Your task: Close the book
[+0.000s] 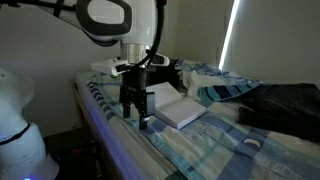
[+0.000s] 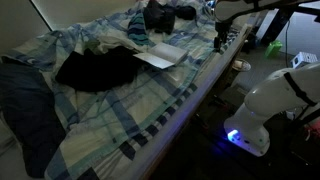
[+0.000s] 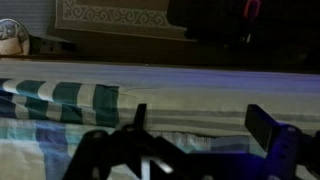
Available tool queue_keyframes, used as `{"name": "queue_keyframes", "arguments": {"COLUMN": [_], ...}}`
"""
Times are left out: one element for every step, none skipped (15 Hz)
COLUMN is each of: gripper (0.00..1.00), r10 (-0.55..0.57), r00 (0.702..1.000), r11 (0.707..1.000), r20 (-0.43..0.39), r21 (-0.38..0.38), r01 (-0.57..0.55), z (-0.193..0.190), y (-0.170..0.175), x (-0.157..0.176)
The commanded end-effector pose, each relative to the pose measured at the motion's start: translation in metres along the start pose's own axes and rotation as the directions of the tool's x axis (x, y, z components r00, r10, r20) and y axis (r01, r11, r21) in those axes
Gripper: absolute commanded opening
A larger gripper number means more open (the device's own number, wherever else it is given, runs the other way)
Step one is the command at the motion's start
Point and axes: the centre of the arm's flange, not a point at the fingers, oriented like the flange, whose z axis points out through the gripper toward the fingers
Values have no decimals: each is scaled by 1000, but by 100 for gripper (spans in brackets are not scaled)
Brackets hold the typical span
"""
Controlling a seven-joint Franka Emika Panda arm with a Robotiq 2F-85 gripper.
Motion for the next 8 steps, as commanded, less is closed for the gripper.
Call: {"name": "queue_keyframes", "arguments": {"gripper": [100,100,100,100,100,100,100,100], "r10": [0,-11,-17,-29,-42,-55,-67,-83], "r00": [1000,1000,1000,1000,999,998,998,996], "r11": [1000,1000,1000,1000,999,998,998,996], "r20": [0,-2,-1,-6,-10,-15,-18,-20], "r21": [0,-3,-6,-10,-10,-15,-19,-25], "r01": [0,11,17,29,42,55,67,82], "z": [0,0,-1,-4,-6,-9,-11,-14], "y": [0,-5,-9,-14,-18,-24,-29,-35], "x": [0,0,0,0,0,1,2,3]}}
